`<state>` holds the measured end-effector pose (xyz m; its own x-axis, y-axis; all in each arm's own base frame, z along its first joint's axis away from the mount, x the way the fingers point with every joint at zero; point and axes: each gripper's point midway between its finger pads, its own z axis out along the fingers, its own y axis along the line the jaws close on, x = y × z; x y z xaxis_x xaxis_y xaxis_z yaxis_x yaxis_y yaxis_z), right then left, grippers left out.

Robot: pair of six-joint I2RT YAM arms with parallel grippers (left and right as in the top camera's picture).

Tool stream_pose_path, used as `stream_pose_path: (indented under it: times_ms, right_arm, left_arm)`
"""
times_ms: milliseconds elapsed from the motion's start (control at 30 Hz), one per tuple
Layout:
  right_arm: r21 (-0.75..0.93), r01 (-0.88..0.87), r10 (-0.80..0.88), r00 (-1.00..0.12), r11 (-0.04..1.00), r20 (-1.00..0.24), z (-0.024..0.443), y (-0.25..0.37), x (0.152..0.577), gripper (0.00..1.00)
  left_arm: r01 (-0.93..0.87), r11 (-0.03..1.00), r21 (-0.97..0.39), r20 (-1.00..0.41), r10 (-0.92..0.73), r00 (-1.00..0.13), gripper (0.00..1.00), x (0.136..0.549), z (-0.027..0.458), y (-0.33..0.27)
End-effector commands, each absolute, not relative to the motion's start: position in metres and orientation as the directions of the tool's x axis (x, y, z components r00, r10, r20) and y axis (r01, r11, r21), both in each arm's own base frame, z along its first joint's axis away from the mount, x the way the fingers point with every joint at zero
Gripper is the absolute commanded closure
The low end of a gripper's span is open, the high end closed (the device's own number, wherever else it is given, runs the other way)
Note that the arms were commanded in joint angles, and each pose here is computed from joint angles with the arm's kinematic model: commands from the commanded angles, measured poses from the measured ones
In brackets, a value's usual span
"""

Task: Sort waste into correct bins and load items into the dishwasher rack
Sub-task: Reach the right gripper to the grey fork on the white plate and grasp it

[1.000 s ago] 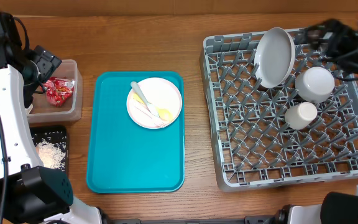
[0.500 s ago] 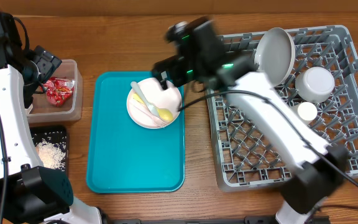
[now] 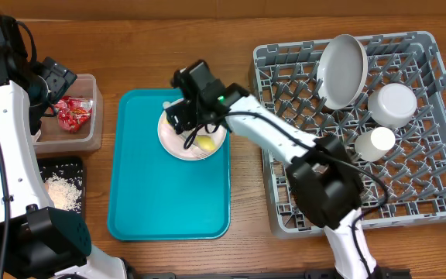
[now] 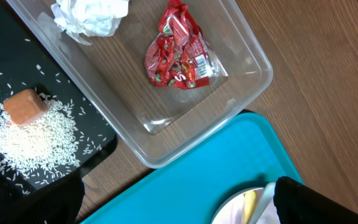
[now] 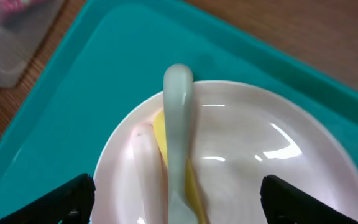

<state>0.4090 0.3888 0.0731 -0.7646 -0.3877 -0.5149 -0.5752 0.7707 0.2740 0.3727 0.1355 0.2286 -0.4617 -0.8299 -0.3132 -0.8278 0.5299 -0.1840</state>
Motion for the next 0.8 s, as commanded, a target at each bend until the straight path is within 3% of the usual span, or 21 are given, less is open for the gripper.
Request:
stream_pose_path:
  times_ms: [0,167,433,767]
  right_arm:
    - [0.292,-0.596,-0.423,-0.767,0.748,-0.482,0.044,0.406,0.395,0.12]
    - [0.292,-0.611,-0.44,-0.759,0.736,-0.479,0.031,0.416,0.388,0.17]
    - [0.278,-0.614,-0.436,-0.75,0.739,-0.497,0.031,0.419,0.392,0.4]
    - [0.248,-0.596,-0.442,-0.764,0.764,-0.47,0.01,0.413,0.393,0.39]
  left_arm:
    - [-0.83,0.531,-0.173,-0.322,-0.827,-0.462,0.0,0.372,0.228,0.138]
    - [-0.83,0.531,-0.173,-0.322,-0.827,-0.462,0.0,0.372,0.228,0.138]
    - [-0.83,0.531,-0.173,-0.322,-0.827,-0.462,0.0,0.372,0.228,0.138]
    - [-0.83,0.531,-0.173,-0.322,-0.827,-0.462,0.0,0.372,0.228,0.138]
